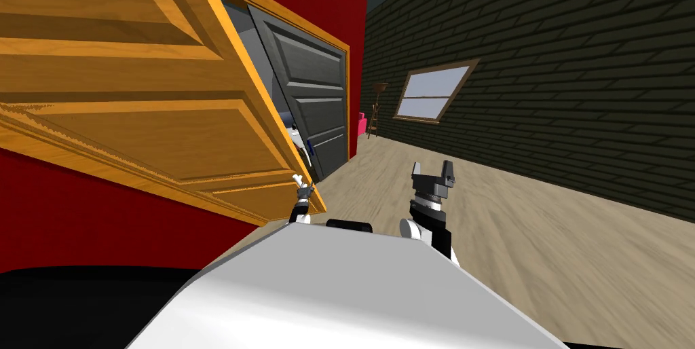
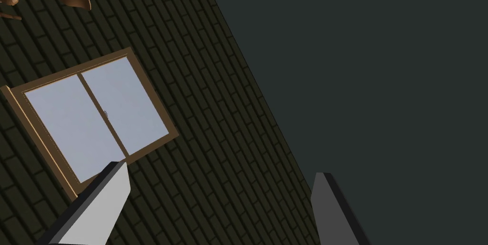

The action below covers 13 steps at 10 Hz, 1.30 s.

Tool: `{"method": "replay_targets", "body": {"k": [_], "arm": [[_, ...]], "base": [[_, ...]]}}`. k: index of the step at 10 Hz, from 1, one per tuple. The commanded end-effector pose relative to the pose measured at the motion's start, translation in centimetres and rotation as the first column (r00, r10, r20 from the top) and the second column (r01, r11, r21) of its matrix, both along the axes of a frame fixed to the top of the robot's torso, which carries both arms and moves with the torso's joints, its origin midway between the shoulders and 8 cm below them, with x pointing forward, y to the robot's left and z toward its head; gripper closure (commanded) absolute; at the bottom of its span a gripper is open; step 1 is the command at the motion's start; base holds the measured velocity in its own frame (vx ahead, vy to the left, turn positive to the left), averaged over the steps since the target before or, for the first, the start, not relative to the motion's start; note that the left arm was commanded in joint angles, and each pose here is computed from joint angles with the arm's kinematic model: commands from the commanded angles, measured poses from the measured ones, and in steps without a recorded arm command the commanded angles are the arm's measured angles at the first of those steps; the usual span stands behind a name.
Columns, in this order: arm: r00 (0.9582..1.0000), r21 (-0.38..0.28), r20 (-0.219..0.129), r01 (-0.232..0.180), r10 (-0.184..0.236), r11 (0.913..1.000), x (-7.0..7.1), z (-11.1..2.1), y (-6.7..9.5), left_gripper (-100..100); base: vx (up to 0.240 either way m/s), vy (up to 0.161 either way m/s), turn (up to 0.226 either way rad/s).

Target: Pull the door open

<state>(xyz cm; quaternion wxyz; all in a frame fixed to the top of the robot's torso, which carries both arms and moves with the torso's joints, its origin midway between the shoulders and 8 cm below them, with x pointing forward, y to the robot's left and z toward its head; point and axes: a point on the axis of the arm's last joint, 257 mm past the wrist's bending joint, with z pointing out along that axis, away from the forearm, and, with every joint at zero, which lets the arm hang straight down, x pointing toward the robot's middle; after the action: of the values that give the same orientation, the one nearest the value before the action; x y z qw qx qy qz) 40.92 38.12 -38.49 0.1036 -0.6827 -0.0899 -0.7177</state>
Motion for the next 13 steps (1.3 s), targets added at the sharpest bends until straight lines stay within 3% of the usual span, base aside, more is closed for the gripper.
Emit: {"method": "replay_targets", "body": {"k": [1,2,3,4,9,10,13], "arm": [[0.9994,0.008,-0.015,-0.032,0.032,0.9995,-1.5,-0.6,2.5,-100],[0.9992,0.01,-0.013,-0.037,0.037,0.9993,-2.0,-0.7,3.0,-100],[0.9999,0.003,0.009,-0.012,0.012,0.9999,-1.1,-0.1,1.5,-100],[0.9999,0.003,0.009,-0.012,0.012,0.9999,-1.1,-0.1,1.5,100],[0.9999,0.003,0.009,-0.012,0.012,0.9999,-1.1,-0.1,1.5,100],[1.0,-0.004,-0.003,0.0,0.0,1.0,-1.0,-0.2,1.7,-100],[0.9994,-0.016,-0.027,0.021,-0.021,0.9997,-0.6,-0.4,2.0,-100]], "base": [[0.027,0.016,-0.083],[0.025,0.027,-0.084],[0.009,-0.005,-0.052],[-0.004,-0.016,0.02],[-0.001,0.006,0.006],[-0.134,-0.036,0.0],[-0.228,-0.031,0.024]]}}
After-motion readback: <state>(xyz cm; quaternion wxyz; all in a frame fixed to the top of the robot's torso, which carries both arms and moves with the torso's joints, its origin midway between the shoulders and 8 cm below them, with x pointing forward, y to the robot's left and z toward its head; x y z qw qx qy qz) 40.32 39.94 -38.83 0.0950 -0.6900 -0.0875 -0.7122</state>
